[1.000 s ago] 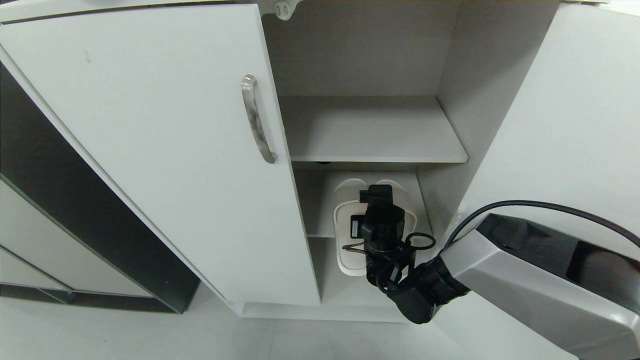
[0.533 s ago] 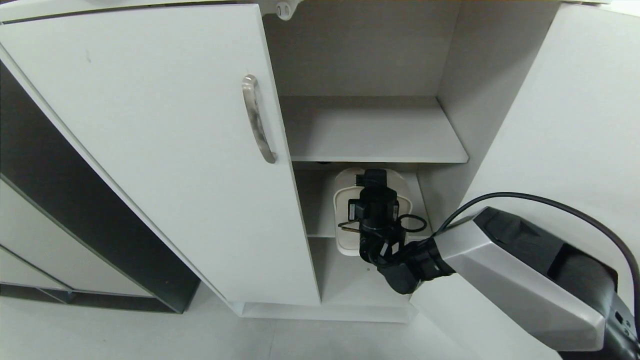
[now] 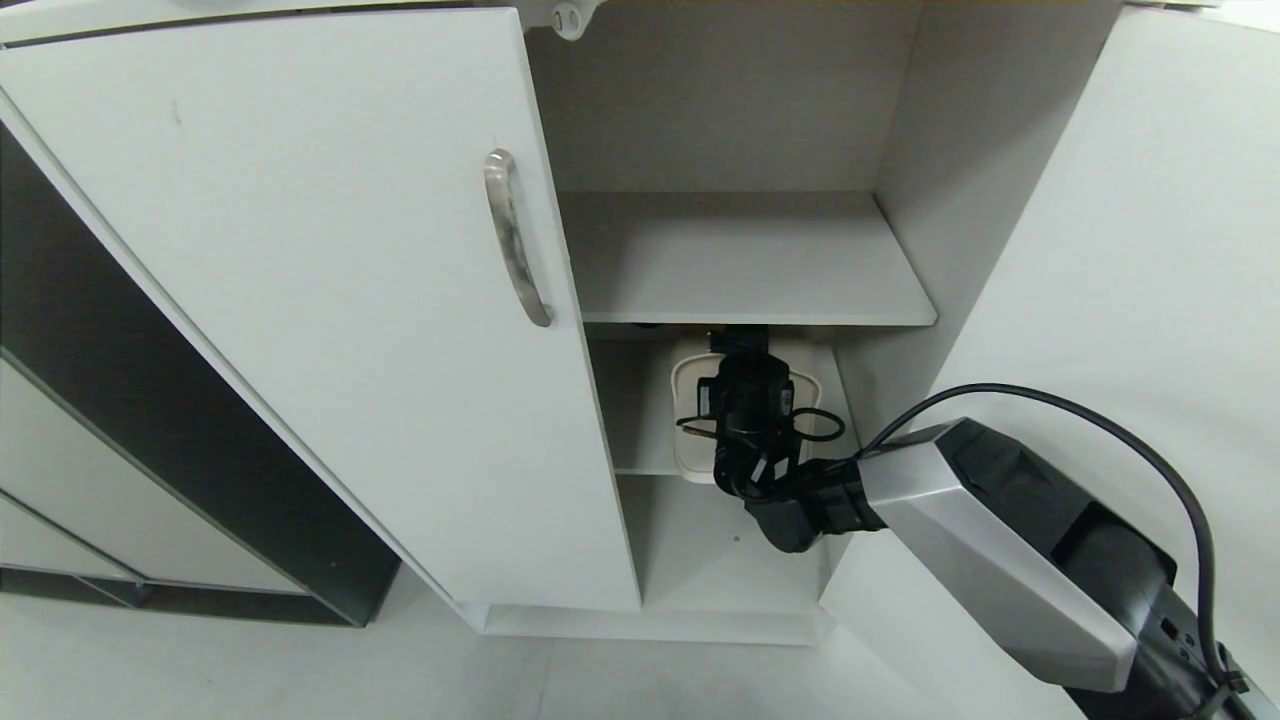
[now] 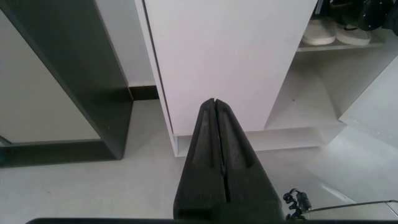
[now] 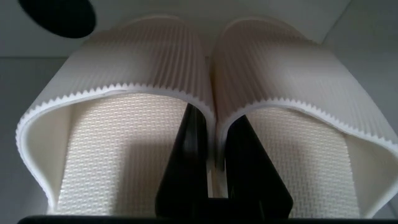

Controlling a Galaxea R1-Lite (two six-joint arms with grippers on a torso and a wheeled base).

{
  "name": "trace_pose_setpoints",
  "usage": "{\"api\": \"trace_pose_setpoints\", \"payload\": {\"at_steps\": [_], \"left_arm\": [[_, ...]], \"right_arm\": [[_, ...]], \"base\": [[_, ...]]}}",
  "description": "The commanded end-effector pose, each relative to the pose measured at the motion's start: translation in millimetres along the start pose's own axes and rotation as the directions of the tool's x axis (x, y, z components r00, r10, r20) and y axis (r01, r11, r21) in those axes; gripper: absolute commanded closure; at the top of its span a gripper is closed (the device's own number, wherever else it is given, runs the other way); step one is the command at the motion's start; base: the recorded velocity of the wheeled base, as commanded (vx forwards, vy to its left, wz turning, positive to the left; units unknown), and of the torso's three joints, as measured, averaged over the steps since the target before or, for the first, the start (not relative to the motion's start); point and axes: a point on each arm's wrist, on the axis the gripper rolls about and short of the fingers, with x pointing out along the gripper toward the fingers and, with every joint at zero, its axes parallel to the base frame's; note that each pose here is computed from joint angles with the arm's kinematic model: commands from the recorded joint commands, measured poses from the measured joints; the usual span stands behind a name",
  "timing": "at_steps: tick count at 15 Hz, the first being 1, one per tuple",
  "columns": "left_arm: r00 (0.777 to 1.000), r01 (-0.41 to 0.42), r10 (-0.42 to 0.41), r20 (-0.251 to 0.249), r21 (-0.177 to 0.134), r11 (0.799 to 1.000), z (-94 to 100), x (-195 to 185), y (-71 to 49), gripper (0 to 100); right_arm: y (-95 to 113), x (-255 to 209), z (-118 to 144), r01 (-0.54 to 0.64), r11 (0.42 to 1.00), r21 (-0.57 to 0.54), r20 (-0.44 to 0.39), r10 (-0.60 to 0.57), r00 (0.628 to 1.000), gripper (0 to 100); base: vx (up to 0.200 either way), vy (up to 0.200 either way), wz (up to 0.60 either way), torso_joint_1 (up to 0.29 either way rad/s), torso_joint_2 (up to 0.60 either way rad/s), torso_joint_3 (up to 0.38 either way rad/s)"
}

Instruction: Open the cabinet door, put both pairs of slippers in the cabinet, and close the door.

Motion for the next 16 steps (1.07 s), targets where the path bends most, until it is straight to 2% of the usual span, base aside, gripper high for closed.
{"api": "trace_pose_setpoints", "payload": {"at_steps": [1,11,12,16], "left_arm": [[1.0,0.0,0.0,-0.002,0.0,1.0,0.0,0.1,0.0,100],[1.0,0.0,0.0,-0.002,0.0,1.0,0.0,0.1,0.0,100],[1.0,0.0,0.0,-0.002,0.0,1.0,0.0,0.1,0.0,100],[1.0,-0.002,0.002,-0.002,-0.001,1.0,0.0,0.1,0.0,100]], "right_arm": [[0.2,1.5,-5.8,0.002,1.0,-0.006,-0.005,-0.002,1.0,100],[0.0,3.3,-18.2,0.003,1.0,-0.021,-0.022,-0.003,1.0,100],[-0.5,2.8,-19.3,0.004,1.0,-0.024,-0.025,-0.005,1.0,0],[-1.2,-12.7,-14.7,-0.016,0.999,-0.035,-0.039,0.015,0.999,0]], "base": [[0.0,0.0,0.0,0.0,0.0,0.0],[0.0,0.0,0.0,0.0,0.0,0.0],[0.0,0.0,0.0,0.0,0.0,0.0],[0.0,0.0,0.0,0.0,0.0,0.0]]}}
